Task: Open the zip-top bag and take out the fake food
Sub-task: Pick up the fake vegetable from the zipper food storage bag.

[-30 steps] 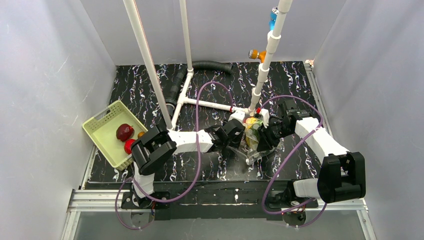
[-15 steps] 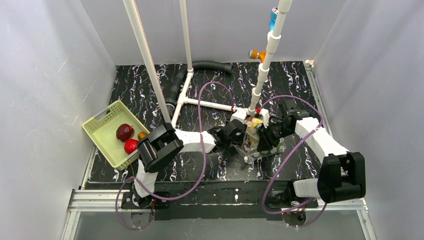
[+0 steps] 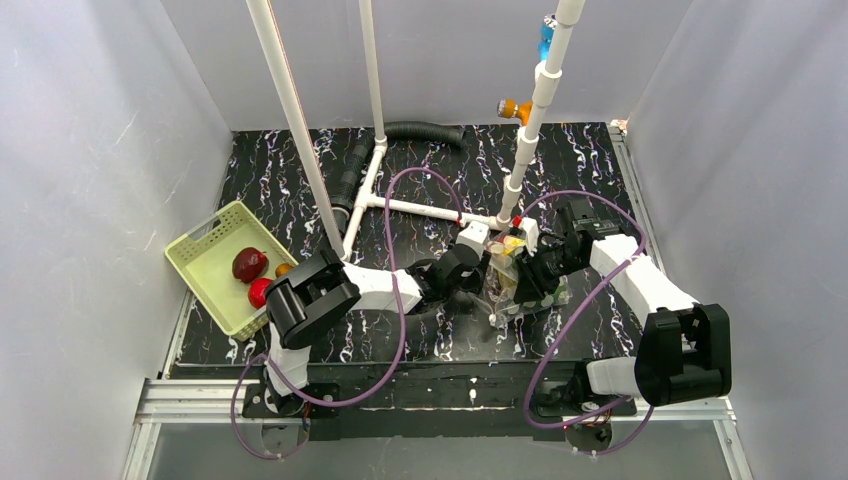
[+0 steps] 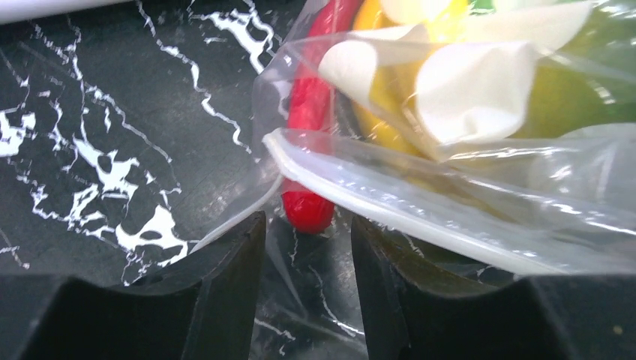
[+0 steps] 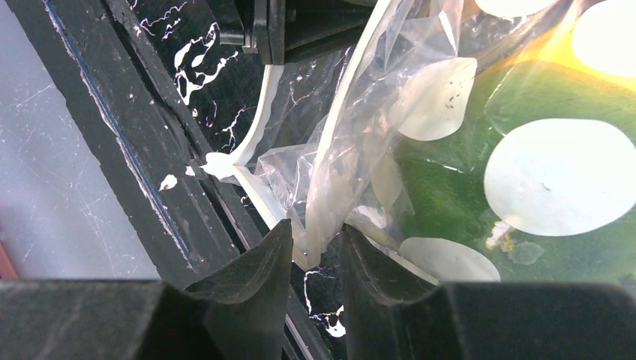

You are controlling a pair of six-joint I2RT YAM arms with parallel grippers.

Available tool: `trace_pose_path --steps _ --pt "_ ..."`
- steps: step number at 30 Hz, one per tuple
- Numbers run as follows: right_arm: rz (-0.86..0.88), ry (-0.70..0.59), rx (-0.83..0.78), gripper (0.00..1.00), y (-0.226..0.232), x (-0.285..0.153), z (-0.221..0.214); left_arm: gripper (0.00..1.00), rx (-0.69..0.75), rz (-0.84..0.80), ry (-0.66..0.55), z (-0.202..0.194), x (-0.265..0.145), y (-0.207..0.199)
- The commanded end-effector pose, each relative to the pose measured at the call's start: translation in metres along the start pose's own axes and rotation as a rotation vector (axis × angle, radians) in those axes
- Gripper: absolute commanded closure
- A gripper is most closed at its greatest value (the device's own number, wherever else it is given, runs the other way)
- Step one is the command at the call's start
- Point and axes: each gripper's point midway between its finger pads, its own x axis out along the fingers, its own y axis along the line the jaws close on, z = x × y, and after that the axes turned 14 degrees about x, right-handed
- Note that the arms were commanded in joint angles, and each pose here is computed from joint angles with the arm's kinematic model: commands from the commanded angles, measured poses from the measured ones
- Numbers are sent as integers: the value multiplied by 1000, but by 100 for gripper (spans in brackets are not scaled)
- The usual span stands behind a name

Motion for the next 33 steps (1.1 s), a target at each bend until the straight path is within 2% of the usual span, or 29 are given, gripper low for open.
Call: trace_pose_path --steps 1,7,17,24,26,29,33 --pt "16 -18 -28 64 7 -5 9 55 19 -54 -140 46 -13 -9" --pt "16 -18 -29 64 7 -5 10 55 55 -88 -145 49 -7 -16" --pt "21 -15 -30 64 8 -4 9 53 83 13 -61 39 13 -5" --pt "23 -11 -34 64 9 -4 9 53 81 9 -18 27 29 -9" --pt "23 -12 -33 64 9 -4 9 54 79 9 -10 24 33 -10" --pt "25 -9 -33 64 10 -4 9 64 76 23 -4 22 38 -9" --pt "26 -9 -34 64 10 -4 9 66 78 45 18 17 42 -5"
